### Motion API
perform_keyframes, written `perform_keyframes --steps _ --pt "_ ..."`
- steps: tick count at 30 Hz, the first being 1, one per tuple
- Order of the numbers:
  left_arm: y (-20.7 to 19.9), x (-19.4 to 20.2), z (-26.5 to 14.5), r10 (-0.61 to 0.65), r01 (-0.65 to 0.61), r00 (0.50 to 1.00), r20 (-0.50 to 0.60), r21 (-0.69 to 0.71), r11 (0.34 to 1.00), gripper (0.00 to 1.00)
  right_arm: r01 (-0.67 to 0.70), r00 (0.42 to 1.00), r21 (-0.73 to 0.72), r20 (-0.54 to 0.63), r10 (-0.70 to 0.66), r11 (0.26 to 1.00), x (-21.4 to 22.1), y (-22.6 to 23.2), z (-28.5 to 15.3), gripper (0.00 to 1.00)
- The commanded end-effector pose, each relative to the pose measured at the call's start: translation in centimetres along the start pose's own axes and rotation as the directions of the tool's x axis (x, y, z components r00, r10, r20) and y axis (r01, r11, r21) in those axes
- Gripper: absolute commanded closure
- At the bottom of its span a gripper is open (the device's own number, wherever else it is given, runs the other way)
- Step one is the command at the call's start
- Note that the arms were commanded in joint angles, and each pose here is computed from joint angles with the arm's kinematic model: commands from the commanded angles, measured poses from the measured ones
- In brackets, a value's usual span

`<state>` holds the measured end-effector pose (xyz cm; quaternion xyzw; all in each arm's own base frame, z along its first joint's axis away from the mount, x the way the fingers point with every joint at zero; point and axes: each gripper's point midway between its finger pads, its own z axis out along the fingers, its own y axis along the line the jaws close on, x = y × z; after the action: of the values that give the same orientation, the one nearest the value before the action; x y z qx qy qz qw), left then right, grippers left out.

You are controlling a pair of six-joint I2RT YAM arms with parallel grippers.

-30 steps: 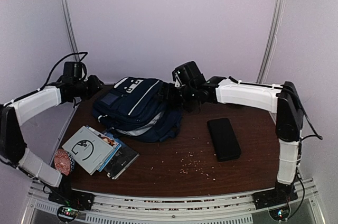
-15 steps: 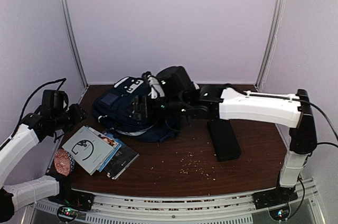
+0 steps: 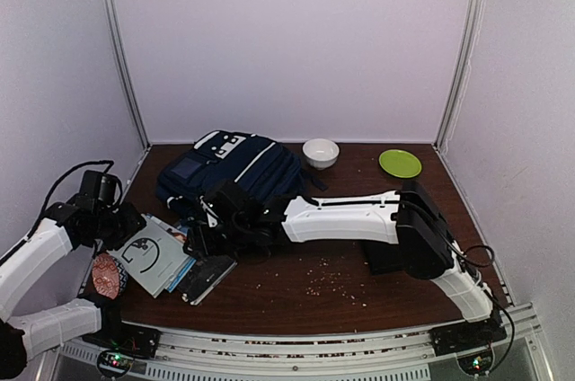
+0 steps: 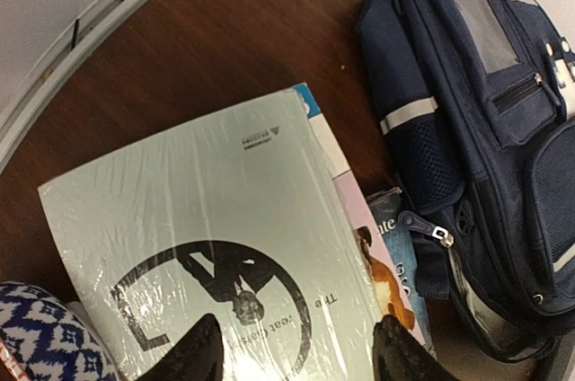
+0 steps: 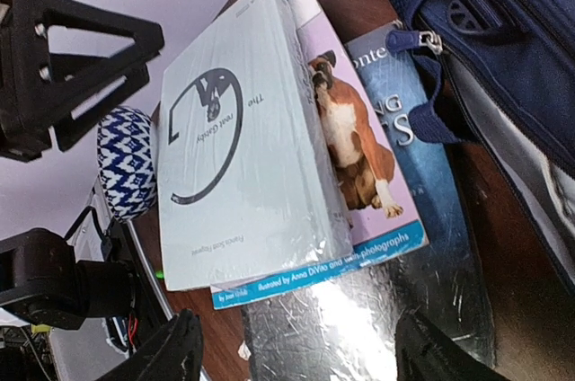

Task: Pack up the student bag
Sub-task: Pick up the book from the center of the board.

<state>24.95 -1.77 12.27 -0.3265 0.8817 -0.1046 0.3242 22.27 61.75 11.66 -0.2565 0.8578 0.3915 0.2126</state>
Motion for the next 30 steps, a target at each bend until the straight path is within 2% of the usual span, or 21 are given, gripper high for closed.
perform_keyframes --steps 1,5,10,15,25,30 --pt "0.3 0.6 0.1 -0.086 0.086 0.996 -0.008 0.018 0.996 0.03 0.004 0.997 -0.070 0.079 0.002 0.998 -3.0 2.7 -0.2 0.27" --pt "1.8 0.5 -0.2 -0.109 0.109 0.994 0.022 -0.027 0.994 0.03 0.012 0.993 -0.087 0.114 -0.002 0.996 -3.7 3.1 0.8 0.27" --pt "3.3 1.5 0.1 -0.132 0.132 0.991 0.004 -0.075 0.988 0.03 0.017 0.992 -0.088 0.124 -0.006 0.996 -4.3 2.7 2.6 0.27" --pt "4.9 2.8 0.4 -0.194 0.192 0.981 -0.008 -0.121 0.974 0.14 -0.009 0.990 -0.094 0.141 0.023 0.996 -4.8 1.4 4.4 0.28" --pt "6.5 4.9 0.5 -0.295 0.290 0.955 -0.024 -0.129 0.948 0.15 -0.022 0.991 -0.071 0.128 0.031 0.997 -4.3 -0.6 5.7 0.28" --pt "7.1 6.5 1.1 -0.335 0.321 0.939 -0.074 -0.156 0.934 0.15 -0.032 0.993 -0.083 0.108 0.041 0.996 -3.7 -0.7 6.3 0.29"
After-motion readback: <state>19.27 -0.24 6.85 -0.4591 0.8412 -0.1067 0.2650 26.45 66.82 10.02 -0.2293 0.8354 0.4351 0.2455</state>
